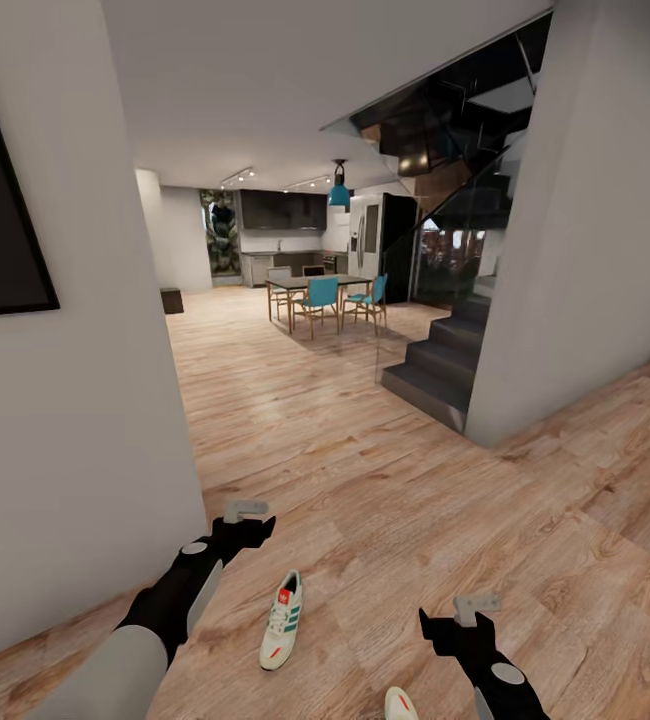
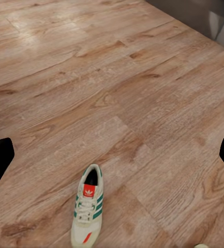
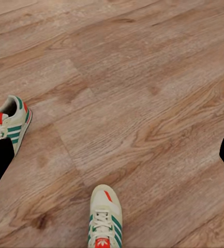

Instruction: Pick up the two gym shoes and the two sandals from the corridor floor and place them onto the hallstand (shoe rack) in the corridor, making sure they are on the rack and not on the floor. Arrange them so the two gym shoes are next to each other and the two sandals are next to each other.

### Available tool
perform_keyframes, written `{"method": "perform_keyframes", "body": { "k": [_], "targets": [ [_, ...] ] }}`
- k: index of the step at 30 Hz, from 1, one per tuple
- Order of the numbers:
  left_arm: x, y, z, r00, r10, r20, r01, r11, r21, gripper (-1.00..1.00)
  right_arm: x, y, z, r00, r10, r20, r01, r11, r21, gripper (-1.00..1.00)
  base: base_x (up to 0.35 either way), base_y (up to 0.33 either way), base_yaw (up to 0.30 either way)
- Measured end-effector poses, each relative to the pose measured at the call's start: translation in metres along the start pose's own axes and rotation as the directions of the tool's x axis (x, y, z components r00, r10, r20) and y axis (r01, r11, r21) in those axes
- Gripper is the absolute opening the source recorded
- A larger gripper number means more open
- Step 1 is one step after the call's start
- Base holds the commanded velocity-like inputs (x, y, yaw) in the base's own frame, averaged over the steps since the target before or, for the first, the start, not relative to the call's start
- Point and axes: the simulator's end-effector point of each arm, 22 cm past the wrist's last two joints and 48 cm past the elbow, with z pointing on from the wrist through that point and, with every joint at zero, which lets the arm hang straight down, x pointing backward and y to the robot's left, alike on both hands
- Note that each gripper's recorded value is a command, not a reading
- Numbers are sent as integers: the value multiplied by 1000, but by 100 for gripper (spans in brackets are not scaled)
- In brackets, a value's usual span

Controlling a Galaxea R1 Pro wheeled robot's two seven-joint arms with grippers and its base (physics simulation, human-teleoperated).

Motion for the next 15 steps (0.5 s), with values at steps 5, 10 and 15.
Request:
{"method": "perform_keyframes", "body": {
  "k": [5, 10, 15],
  "targets": [
    [12, 1, 5, 1000, -1, -7, 1, 1000, 0, 100, 12, 0, 6, 1000, 0, -10, 0, 1000, 0, 100, 0, 0, 70],
    [24, 2, 11, 1000, -3, -14, 3, 1000, 0, 100, 45, 0, 13, 998, -1, -62, 1, 1000, -1, 100, 0, 0, 80],
    [37, 3, 16, 1000, -5, -22, 5, 1000, 0, 100, 76, 1, 18, 994, -3, -112, 3, 1000, -1, 100, 0, 0, 82]
  ]
}}
